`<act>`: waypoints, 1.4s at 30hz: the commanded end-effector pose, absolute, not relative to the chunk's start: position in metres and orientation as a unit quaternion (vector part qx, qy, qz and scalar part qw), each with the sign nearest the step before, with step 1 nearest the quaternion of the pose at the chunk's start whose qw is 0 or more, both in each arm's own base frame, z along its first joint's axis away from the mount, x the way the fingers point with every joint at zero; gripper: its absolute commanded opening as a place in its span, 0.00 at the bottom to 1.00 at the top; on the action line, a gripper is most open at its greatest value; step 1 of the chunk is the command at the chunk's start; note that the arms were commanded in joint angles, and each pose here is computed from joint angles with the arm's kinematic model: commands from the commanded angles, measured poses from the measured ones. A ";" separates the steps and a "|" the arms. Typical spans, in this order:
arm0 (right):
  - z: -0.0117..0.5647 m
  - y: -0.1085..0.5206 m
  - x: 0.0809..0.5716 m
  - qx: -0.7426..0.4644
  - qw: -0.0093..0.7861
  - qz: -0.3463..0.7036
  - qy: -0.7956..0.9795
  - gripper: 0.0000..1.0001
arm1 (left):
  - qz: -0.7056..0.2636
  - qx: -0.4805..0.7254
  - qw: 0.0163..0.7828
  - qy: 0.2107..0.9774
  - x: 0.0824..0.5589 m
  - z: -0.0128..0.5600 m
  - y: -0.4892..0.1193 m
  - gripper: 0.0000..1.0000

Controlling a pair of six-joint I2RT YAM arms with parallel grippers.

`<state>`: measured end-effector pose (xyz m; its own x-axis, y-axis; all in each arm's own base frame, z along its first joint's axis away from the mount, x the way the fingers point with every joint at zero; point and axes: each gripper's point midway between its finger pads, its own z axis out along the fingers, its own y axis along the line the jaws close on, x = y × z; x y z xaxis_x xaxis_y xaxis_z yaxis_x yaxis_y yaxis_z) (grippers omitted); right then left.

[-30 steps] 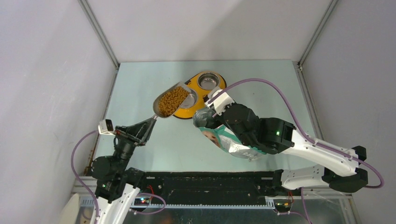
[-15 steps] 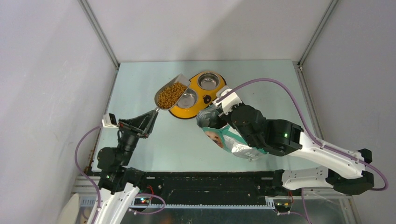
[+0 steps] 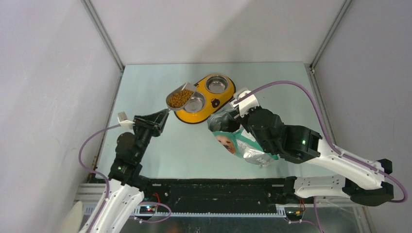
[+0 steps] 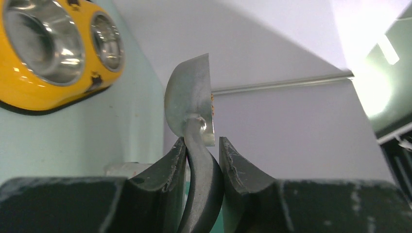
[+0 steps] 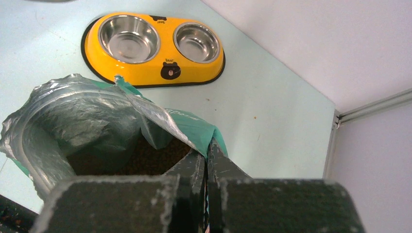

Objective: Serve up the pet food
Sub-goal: Pour the pet food into the pet food bowl.

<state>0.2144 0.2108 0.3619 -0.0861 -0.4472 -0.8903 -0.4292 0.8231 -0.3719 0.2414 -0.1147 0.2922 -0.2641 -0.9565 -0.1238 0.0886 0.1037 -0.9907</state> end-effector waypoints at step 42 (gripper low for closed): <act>0.354 0.177 0.229 -0.158 0.652 0.072 0.738 0.00 | -0.326 -0.387 0.496 0.706 0.337 0.203 -0.105 0.00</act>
<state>0.2284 0.1831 0.3588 -0.0958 -0.1891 -0.9773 -0.3513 0.9250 -0.1446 0.3199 -0.1040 0.1640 -0.2551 -0.8722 -0.4175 -0.3153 0.4832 -0.8168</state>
